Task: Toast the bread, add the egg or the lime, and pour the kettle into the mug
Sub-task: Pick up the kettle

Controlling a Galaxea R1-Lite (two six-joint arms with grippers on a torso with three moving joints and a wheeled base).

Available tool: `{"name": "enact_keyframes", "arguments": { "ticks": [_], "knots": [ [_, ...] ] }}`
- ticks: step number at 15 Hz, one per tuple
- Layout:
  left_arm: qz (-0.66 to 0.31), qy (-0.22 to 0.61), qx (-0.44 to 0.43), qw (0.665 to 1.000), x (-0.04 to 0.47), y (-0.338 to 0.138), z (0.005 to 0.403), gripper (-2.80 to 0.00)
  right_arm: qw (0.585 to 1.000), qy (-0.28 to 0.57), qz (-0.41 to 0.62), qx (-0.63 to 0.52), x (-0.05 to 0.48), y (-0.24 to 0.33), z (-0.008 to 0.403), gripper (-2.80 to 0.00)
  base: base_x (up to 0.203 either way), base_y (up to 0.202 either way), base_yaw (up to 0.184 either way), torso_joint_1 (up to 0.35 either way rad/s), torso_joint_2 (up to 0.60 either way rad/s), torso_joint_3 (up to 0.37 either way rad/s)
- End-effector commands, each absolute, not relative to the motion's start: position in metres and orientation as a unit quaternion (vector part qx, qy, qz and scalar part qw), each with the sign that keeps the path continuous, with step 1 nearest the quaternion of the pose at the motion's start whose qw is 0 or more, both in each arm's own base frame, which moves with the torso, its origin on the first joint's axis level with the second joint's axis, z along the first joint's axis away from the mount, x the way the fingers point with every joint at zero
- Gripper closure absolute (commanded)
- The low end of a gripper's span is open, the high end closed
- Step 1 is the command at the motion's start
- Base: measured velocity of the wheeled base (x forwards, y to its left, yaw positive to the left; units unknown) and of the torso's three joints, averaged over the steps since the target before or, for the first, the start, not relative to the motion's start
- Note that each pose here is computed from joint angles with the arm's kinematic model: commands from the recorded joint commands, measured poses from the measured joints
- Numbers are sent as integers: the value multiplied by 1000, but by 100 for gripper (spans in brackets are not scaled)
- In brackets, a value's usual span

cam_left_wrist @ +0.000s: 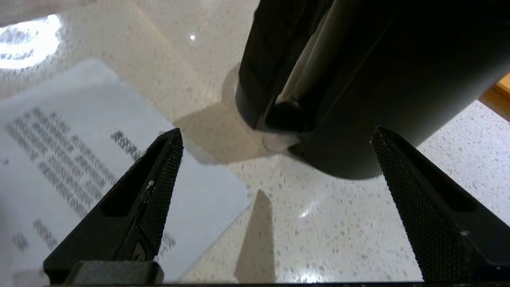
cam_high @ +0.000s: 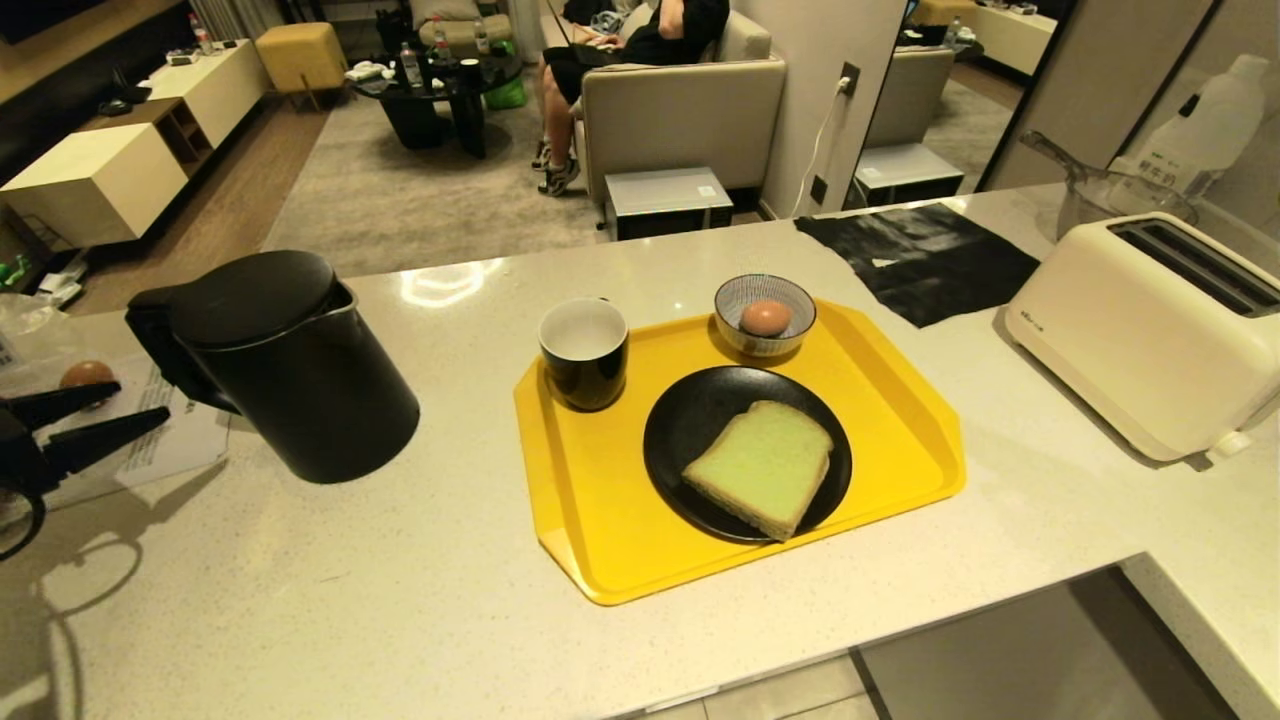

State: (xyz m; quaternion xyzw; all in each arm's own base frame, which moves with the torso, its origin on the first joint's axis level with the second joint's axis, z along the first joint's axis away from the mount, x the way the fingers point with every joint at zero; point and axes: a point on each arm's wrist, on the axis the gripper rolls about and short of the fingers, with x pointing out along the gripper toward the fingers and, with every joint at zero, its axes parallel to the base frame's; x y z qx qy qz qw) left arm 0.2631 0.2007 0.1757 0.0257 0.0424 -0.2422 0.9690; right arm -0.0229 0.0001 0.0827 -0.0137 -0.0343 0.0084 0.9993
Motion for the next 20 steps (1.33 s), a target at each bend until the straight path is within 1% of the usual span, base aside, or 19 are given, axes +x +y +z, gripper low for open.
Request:
{"name": "enact_keyframes", "arguments": {
  "ticks": [1, 7, 12, 17, 20],
  "knots": [
    [-250, 34, 39, 967, 272, 198, 180, -280, 1000, -21, 9, -14, -21, 0, 76, 0, 0, 0, 0, 0, 0, 0],
    [-230, 33, 57, 971, 299, 200, 182, -280, 1000, -21, 9, -14, -21, 0, 76, 0, 0, 0, 0, 0, 0, 0],
    [-244, 33, 61, 967, 317, 188, 180, -280, 1000, -21, 9, -14, -21, 0, 76, 0, 0, 0, 0, 0, 0, 0],
    [-233, 25, 79, 969, 342, 177, 186, -280, 1000, -21, 9, -14, -21, 0, 76, 0, 0, 0, 0, 0, 0, 0],
    [-231, 24, 82, 969, 348, 173, 186, -280, 1000, -21, 9, -14, -21, 0, 76, 0, 0, 0, 0, 0, 0, 0]
  ]
}}
